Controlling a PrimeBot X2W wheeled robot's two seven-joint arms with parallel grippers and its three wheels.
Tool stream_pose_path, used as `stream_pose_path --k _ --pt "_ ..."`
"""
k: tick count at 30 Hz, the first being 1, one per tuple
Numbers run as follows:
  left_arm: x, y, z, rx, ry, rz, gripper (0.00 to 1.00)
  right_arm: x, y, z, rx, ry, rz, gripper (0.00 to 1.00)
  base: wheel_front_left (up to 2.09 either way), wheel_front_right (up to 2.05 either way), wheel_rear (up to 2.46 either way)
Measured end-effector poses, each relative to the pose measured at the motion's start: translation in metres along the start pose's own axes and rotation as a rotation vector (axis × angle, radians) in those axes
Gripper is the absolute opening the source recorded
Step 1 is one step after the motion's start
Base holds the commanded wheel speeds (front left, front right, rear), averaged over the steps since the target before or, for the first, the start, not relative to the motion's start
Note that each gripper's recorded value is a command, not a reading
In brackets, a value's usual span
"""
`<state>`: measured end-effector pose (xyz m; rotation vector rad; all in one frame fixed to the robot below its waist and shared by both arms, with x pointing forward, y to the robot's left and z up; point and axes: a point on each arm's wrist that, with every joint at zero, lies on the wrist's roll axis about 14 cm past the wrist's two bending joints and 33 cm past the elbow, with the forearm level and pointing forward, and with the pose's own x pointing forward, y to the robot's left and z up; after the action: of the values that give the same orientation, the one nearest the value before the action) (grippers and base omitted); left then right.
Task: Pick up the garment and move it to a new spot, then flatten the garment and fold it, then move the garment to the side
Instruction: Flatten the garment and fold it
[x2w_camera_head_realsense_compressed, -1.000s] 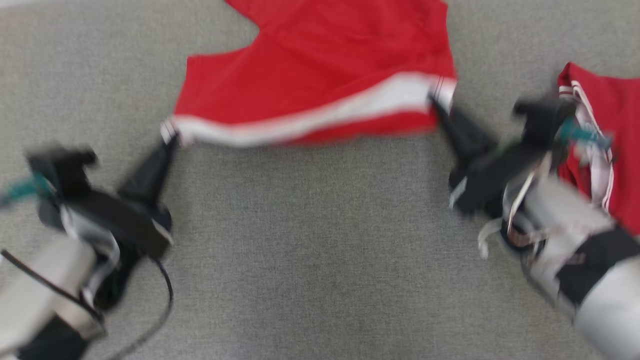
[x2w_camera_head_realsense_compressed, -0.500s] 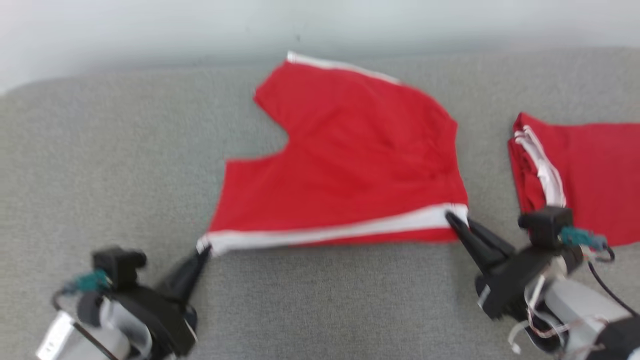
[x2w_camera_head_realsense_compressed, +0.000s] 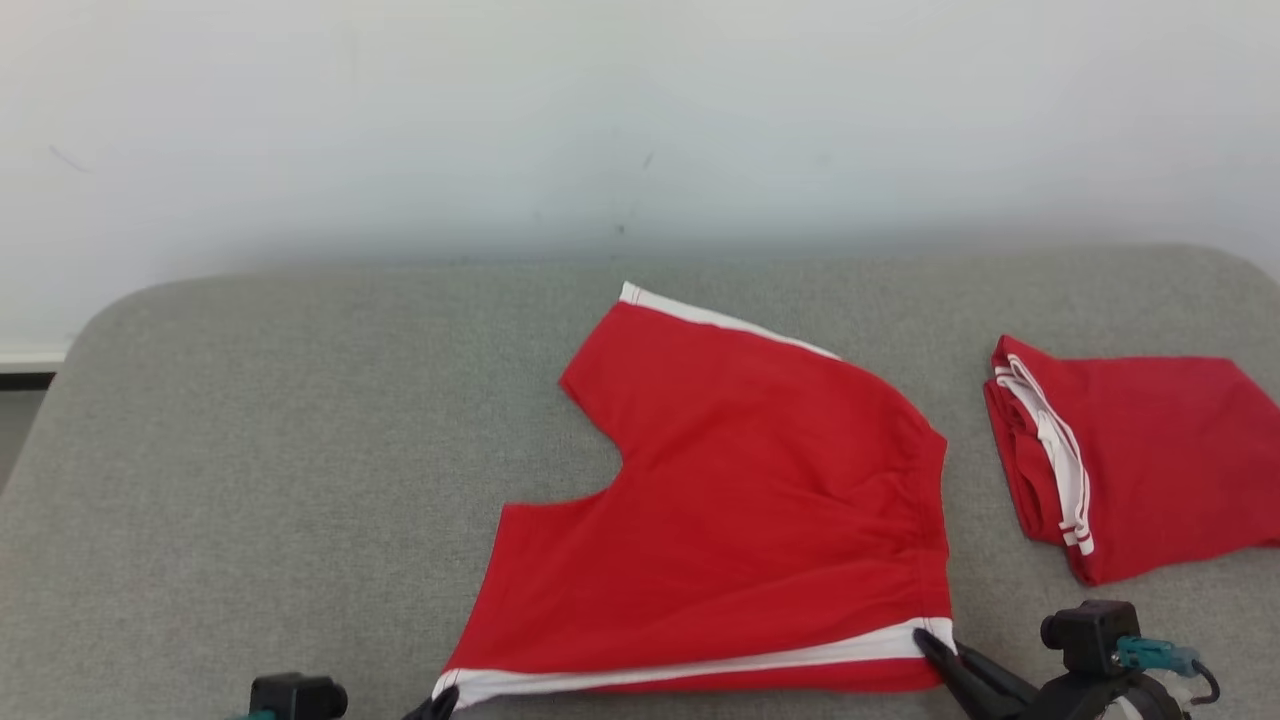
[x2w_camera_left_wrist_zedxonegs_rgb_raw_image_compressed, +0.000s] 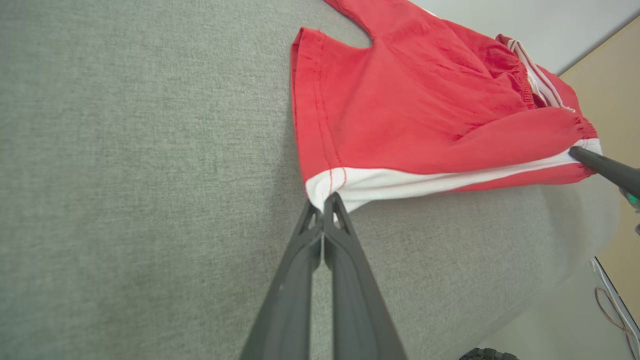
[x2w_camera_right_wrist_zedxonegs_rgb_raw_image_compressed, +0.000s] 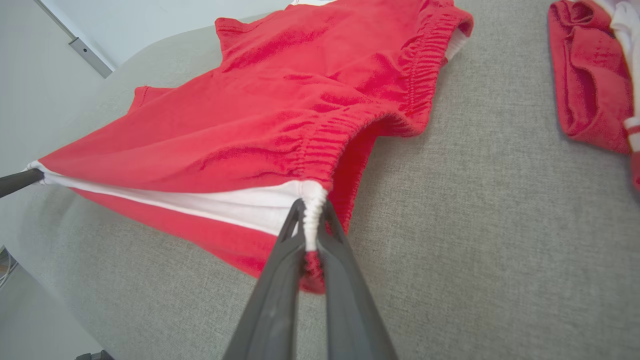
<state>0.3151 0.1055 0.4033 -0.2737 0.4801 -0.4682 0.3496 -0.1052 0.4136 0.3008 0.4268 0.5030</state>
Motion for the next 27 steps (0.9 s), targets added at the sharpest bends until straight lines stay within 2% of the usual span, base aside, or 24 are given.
stream_pose_path --k 7,21,22,23,24,25,27 --pt "-0.013 -0.002 -0.005 0.005 -0.004 0.022 0.0 -0.005 0.011 0.005 -0.019 -0.019 0.025 0.0 0.0 0.0 0.0" --pt "-0.013 -0.004 -0.026 -0.021 0.073 0.043 0.0 -0.011 0.007 -0.016 -0.017 0.057 -0.005 0.0 0.0 0.0 0.0" --pt "-0.013 -0.004 -0.027 -0.022 0.077 0.046 0.13 -0.011 0.007 -0.016 -0.018 0.06 -0.009 0.09 0.0 0.0 0.0" --pt "-0.013 -0.003 -0.027 -0.022 0.077 0.054 0.48 -0.01 0.006 -0.016 -0.019 0.06 -0.01 0.26 0.0 0.0 0.0" --pt "-0.012 -0.002 -0.027 -0.022 0.077 0.06 1.0 -0.01 0.006 -0.016 -0.019 0.061 -0.012 0.77 0.0 0.0 0.0" --pt "-0.013 0.0 -0.028 -0.022 0.077 0.068 1.0 -0.01 0.005 -0.017 -0.02 0.062 -0.017 1.0 0.0 0.0 0.0" --pt "-0.013 0.002 -0.029 -0.022 0.083 0.074 1.0 -0.01 0.005 -0.016 -0.019 0.06 -0.018 1.0 0.0 0.0 0.0"
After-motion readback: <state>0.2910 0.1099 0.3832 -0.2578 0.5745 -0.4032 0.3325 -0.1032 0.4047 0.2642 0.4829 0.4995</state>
